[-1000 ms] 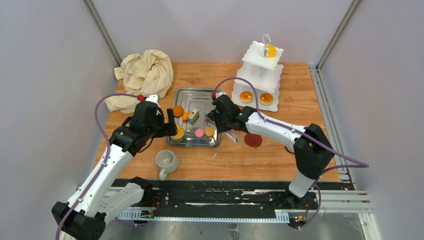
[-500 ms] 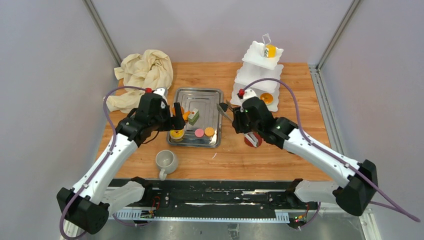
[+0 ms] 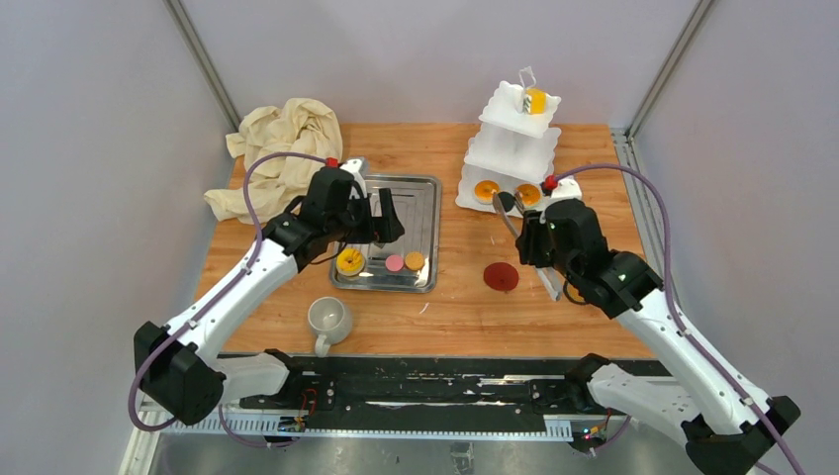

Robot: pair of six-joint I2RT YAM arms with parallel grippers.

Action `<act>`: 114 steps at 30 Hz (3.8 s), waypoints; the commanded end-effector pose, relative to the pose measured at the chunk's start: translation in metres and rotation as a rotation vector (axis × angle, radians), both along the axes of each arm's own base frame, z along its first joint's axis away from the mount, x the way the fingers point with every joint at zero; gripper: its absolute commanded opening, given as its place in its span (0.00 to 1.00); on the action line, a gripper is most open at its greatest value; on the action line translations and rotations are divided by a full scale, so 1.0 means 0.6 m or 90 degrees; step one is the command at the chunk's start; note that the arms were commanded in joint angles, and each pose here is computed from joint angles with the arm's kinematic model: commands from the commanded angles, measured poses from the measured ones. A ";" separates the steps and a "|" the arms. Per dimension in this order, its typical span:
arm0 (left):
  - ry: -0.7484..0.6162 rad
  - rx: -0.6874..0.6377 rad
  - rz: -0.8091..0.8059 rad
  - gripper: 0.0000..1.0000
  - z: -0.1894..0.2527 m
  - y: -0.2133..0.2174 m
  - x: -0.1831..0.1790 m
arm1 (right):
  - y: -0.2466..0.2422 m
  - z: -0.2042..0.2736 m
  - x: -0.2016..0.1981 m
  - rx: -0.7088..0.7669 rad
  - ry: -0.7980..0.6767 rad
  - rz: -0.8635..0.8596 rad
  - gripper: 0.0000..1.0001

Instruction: Serve the afternoon tea

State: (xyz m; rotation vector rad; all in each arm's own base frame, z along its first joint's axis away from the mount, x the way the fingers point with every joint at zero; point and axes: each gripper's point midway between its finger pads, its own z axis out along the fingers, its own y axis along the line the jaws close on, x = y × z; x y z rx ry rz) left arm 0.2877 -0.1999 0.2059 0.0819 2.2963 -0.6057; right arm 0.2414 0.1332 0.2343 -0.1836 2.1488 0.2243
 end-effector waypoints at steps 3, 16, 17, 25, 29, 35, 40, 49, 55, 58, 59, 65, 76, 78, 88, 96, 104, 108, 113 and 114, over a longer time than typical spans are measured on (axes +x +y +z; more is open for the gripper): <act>-0.042 -0.046 -0.009 0.98 0.042 -0.023 0.019 | -0.065 0.052 0.022 0.004 -0.042 -0.078 0.19; -0.033 -0.034 -0.009 0.98 0.016 -0.008 -0.004 | -0.016 0.072 0.156 0.039 -0.067 -0.065 0.19; -0.035 -0.032 -0.009 0.98 0.017 -0.006 -0.005 | -0.016 0.072 0.167 0.041 -0.068 -0.069 0.19; -0.035 -0.018 -0.025 0.98 0.015 -0.008 -0.004 | -0.005 0.051 0.229 0.062 -0.049 -0.080 0.19; -0.037 -0.020 -0.034 0.98 0.018 -0.014 0.001 | -0.005 0.036 0.256 0.068 -0.048 -0.092 0.20; -0.036 -0.016 -0.042 0.98 0.018 -0.018 0.005 | 0.002 0.003 0.288 0.061 -0.019 -0.101 0.39; -0.038 -0.015 -0.038 0.98 0.020 -0.014 0.003 | -0.002 0.006 0.282 0.061 -0.023 -0.102 0.51; -0.043 -0.026 -0.029 0.98 0.026 -0.007 -0.010 | -0.025 0.043 0.242 0.070 -0.054 -0.110 0.52; -0.045 -0.020 -0.010 0.98 0.018 0.009 -0.022 | -0.022 0.053 0.173 0.119 -0.058 -0.076 0.34; -0.030 -0.028 -0.014 0.98 0.008 0.007 -0.030 | -0.030 0.040 0.150 0.118 -0.052 -0.077 0.34; -0.026 -0.032 -0.017 0.98 0.007 0.005 -0.034 | -0.035 0.033 0.143 0.113 -0.047 -0.082 0.35; -0.030 -0.024 -0.016 0.98 -0.001 0.019 -0.049 | -0.051 -0.030 0.097 0.121 -0.009 -0.106 0.44; -0.009 -0.007 -0.010 0.98 -0.044 0.035 -0.071 | 0.008 -0.176 0.030 0.136 0.125 -0.059 0.49; -0.006 0.004 0.000 0.98 -0.051 0.045 -0.076 | 0.023 -0.190 0.022 0.120 0.136 -0.055 0.49; 0.014 0.067 0.079 0.98 -0.080 0.101 -0.095 | 0.080 -0.231 0.012 0.082 0.183 -0.158 0.49; -0.001 0.075 0.104 0.98 -0.068 0.117 -0.096 | 0.097 -0.273 0.005 0.023 0.269 -0.245 0.52; -0.003 0.093 0.086 0.98 -0.062 0.110 -0.082 | 0.126 -0.321 0.014 0.005 0.301 -0.210 0.43; 0.002 0.101 0.064 0.98 -0.059 0.099 -0.075 | 0.148 -0.338 0.015 -0.021 0.330 -0.154 0.34; -0.003 0.106 0.050 0.98 -0.051 0.094 -0.068 | 0.138 -0.345 -0.001 -0.037 0.343 -0.131 0.23; -0.005 0.107 0.048 0.98 -0.050 0.094 -0.067 | 0.133 -0.344 -0.005 -0.041 0.341 -0.125 0.23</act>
